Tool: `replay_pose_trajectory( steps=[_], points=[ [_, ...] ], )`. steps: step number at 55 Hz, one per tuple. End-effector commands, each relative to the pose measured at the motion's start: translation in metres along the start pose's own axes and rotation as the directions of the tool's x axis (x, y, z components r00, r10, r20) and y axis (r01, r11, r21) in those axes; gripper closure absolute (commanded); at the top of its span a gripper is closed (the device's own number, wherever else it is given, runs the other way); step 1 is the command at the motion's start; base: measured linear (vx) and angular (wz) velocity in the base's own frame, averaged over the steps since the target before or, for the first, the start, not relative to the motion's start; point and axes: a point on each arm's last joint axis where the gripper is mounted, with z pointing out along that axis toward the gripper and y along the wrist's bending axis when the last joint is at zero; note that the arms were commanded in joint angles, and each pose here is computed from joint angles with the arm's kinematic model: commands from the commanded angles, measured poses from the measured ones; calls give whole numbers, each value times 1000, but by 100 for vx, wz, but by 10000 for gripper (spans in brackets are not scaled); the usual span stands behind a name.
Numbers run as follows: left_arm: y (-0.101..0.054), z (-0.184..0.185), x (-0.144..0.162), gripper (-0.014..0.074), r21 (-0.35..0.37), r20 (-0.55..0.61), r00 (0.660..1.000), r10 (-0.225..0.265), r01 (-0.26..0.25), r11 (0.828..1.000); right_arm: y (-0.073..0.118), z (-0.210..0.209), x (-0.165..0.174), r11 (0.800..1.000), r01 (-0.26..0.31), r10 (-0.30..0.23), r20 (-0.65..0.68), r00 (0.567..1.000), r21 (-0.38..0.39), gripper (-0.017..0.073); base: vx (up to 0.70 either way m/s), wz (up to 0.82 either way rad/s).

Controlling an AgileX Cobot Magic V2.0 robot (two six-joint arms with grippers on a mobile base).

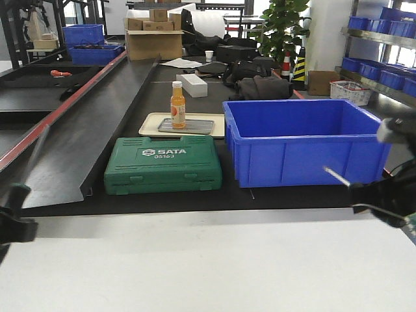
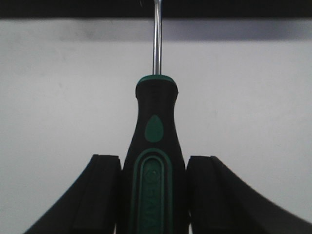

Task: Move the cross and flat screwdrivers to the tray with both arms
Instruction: 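Lift both held screwdrivers up off the table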

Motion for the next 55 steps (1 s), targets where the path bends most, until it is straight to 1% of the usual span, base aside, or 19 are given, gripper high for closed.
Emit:
replay_pose_trajectory(
  steps=[1, 8, 13, 19, 26, 29, 35, 40, 46, 49, 55],
  points=[
    [-1, -52, -11, 594, 19, 224, 975, -8, 3, 1000, 7, -55, -7, 999, 52, -50, 223, 973, 0, 567, 0, 0],
    [1, -94, 7, 594, 27, 328, 944, -13, 4, 1000, 10, -91, 24, 995, 96, -103, 343, 934, 37, 567, 0, 0],
    [2, -113, 23, 594, 30, 377, 926, -14, 3, 1000, 13, -118, 49, 991, 117, -136, 451, 882, 69, 567, 0, 0],
    [3, -130, 45, 594, 33, 425, 905, -16, 2, 999, 14, -142, 77, 990, 109, -141, 546, 826, 90, 567, 0, 0],
    [5, -141, 62, 594, 35, 466, 885, -17, 0, 999, 16, -157, 108, 988, 111, -151, 592, 791, 104, 567, 0, 0],
    [5, -142, 65, 594, 34, 475, 880, -18, 2, 999, 16, -159, 118, 989, 109, -148, 602, 785, 102, 567, 0, 0],
    [5, -141, 67, 593, 34, 472, 881, -18, 2, 999, 18, -165, 130, 992, 95, -125, 628, 768, 81, 567, 0, 0],
    [5, -141, 66, 593, 35, 475, 880, -18, 2, 999, 20, -172, 135, 994, 83, -106, 661, 743, 66, 567, 0, 0],
    [5, -141, 66, 593, 35, 475, 880, -18, 2, 999, 20, -182, 139, 994, 81, -107, 702, 704, 71, 567, 0, 0],
    [5, -141, 66, 593, 35, 475, 880, -18, 2, 999, 21, -185, 140, 994, 80, -108, 714, 692, 74, 567, 0, 0],
    [5, -141, 66, 593, 33, 476, 880, -16, 0, 999, 21, -185, 141, 994, 83, -112, 710, 695, 76, 567, 0, 0]
  ],
)
